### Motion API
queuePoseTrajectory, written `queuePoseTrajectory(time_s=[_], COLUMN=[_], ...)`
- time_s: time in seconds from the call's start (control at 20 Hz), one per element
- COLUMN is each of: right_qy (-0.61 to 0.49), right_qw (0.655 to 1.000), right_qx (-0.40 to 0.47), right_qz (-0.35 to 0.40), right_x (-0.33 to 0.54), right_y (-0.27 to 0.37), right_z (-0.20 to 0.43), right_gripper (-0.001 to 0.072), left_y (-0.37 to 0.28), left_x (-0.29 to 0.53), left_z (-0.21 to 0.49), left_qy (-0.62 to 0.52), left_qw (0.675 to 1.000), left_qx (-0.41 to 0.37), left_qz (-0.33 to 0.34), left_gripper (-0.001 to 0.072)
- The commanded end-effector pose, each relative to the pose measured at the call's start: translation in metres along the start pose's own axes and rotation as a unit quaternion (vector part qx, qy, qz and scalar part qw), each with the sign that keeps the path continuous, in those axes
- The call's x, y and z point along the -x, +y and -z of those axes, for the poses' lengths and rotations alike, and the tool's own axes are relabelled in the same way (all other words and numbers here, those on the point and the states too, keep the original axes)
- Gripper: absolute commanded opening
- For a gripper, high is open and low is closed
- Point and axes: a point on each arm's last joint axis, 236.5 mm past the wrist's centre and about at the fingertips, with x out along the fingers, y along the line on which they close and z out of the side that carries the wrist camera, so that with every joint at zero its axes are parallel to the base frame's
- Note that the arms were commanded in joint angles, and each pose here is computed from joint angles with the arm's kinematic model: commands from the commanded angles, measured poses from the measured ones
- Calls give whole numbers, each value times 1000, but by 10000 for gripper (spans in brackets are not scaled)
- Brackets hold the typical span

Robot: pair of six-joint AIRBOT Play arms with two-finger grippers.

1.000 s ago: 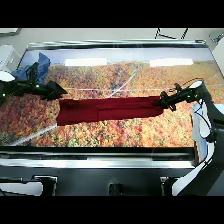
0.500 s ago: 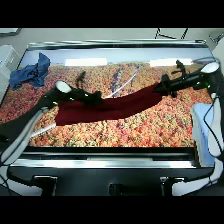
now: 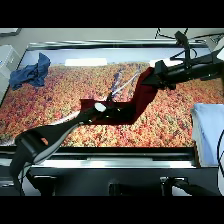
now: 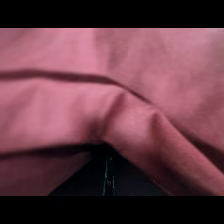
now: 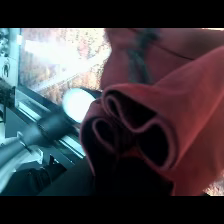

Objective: Fold the clothes and pants, and hang the long-sleeved shirts on hangers.

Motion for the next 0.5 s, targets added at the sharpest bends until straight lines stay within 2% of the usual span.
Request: queuePoseTrajectory(time_s=[0.0, 0.2, 0.45], right_qy=[-19, 5, 53], right_qw=[1000, 999, 991], right_qx=[-5, -28, -68], right_qz=[4, -17, -102], right_x=[-9, -64, -184], right_y=[7, -13, 11], right_z=[-8, -24, -15], right_gripper=[35, 35, 35], left_y=[-21, -12, -2], left_x=[-23, 41, 271], left_z=[7, -66, -214], left_qy=[-40, -54, -211], left_qw=[998, 997, 970], left_qx=[28, -63, -106], left_qz=[30, 7, -57], left_gripper=[36, 31, 31])
